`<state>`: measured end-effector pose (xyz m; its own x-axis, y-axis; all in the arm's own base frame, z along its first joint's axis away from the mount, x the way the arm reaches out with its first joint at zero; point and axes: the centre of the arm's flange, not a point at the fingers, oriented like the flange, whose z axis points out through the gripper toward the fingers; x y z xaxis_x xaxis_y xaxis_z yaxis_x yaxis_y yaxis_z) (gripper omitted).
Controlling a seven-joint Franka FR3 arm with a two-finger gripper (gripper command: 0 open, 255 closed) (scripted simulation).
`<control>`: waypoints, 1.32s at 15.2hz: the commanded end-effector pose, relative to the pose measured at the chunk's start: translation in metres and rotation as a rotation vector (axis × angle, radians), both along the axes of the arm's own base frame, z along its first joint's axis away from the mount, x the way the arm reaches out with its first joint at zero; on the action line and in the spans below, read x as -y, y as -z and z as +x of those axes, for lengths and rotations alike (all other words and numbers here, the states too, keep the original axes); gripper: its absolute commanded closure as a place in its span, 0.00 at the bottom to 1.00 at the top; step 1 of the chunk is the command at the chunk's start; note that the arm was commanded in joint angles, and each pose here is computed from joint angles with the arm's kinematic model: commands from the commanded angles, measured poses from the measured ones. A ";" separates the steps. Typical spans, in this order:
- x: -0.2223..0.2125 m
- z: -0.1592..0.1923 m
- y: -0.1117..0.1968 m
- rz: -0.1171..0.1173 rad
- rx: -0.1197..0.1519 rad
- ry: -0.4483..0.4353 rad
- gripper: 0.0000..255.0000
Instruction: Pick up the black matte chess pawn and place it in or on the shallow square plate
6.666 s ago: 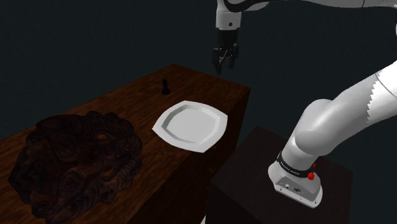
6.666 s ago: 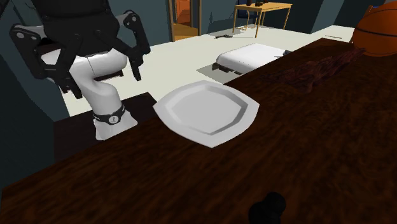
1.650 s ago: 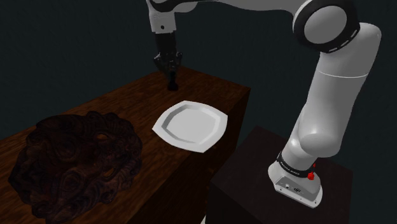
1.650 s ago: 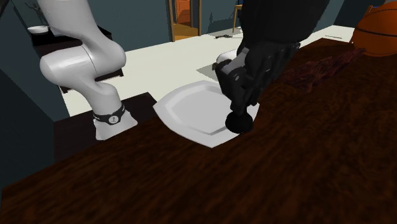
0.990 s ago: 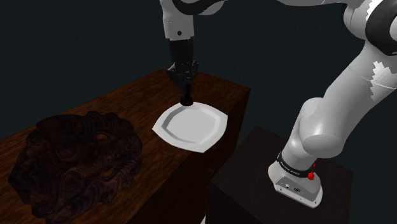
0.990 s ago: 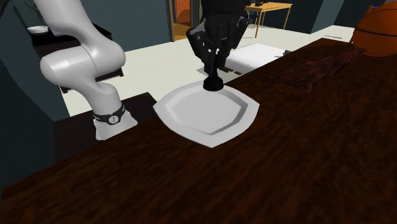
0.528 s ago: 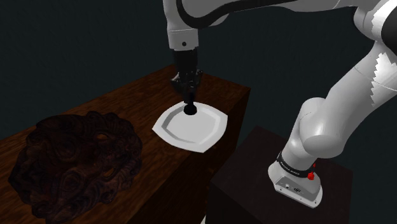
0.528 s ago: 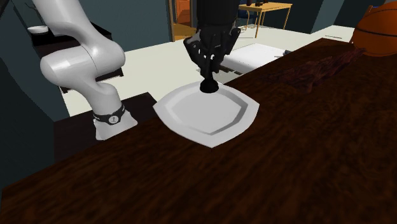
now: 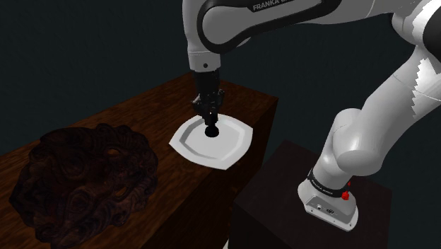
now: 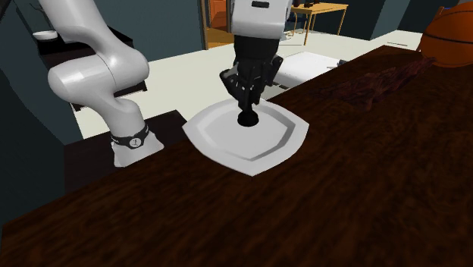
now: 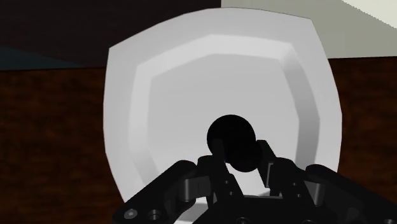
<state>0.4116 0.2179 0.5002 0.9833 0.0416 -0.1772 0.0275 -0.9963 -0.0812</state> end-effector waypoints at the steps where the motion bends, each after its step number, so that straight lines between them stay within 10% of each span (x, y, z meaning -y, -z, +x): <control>1: 0.000 0.000 0.011 0.000 0.000 0.000 1.00; 10: 0.000 0.000 0.021 0.000 0.000 0.000 1.00; 11: 0.000 0.000 0.021 0.000 0.000 0.000 0.00; 20: 0.004 0.009 -0.028 0.000 0.000 0.000 0.00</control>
<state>0.4191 0.2143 0.5160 0.9836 0.0417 -0.1755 0.0276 -0.9963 -0.0818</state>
